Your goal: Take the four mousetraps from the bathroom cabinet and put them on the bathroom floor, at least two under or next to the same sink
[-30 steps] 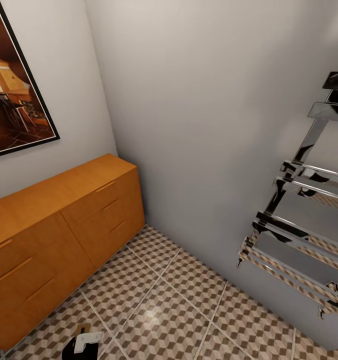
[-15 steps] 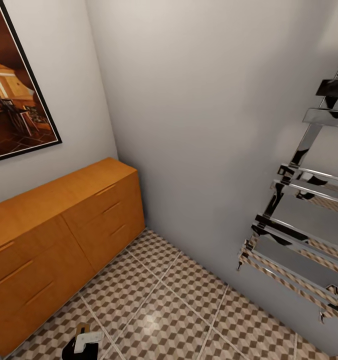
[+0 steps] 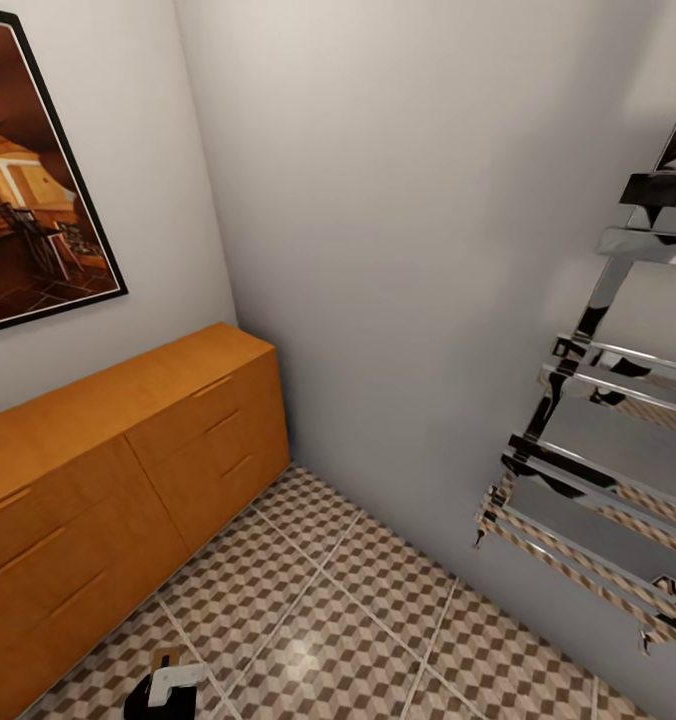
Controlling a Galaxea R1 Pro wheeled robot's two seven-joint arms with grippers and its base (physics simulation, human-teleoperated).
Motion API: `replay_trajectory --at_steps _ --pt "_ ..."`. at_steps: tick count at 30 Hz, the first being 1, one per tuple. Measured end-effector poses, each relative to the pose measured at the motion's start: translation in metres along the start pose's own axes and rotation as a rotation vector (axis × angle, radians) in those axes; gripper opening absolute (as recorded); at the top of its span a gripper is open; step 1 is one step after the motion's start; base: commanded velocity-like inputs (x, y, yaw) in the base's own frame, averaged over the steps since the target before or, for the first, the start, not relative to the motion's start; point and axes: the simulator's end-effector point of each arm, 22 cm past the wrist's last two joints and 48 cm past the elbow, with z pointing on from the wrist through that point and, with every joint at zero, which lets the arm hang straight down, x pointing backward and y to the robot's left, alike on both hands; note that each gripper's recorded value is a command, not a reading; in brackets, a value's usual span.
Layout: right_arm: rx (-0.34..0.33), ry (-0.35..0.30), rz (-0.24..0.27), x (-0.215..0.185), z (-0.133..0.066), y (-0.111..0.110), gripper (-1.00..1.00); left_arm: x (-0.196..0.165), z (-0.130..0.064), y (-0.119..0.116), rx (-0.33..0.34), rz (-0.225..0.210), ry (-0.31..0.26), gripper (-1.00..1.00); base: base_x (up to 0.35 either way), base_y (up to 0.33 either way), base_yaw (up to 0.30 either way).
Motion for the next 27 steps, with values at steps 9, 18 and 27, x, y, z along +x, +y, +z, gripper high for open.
replay_trajectory --at_steps 9,18,27 --pt "0.002 -0.015 0.000 -0.006 0.000 -0.001 -1.00 -0.005 -0.001 0.000 0.001 -0.002 -0.006 -1.00 0.000 0.000 0.000" --pt "0.005 -0.029 0.001 -0.012 0.000 -0.002 -1.00 -0.007 -0.001 0.000 0.001 -0.001 0.005 -1.00 0.000 0.000 0.000" --pt "0.007 -0.044 0.001 -0.019 0.000 -0.003 -1.00 -0.013 -0.002 0.000 0.001 -0.004 -0.008 -1.00 0.000 0.000 0.000"
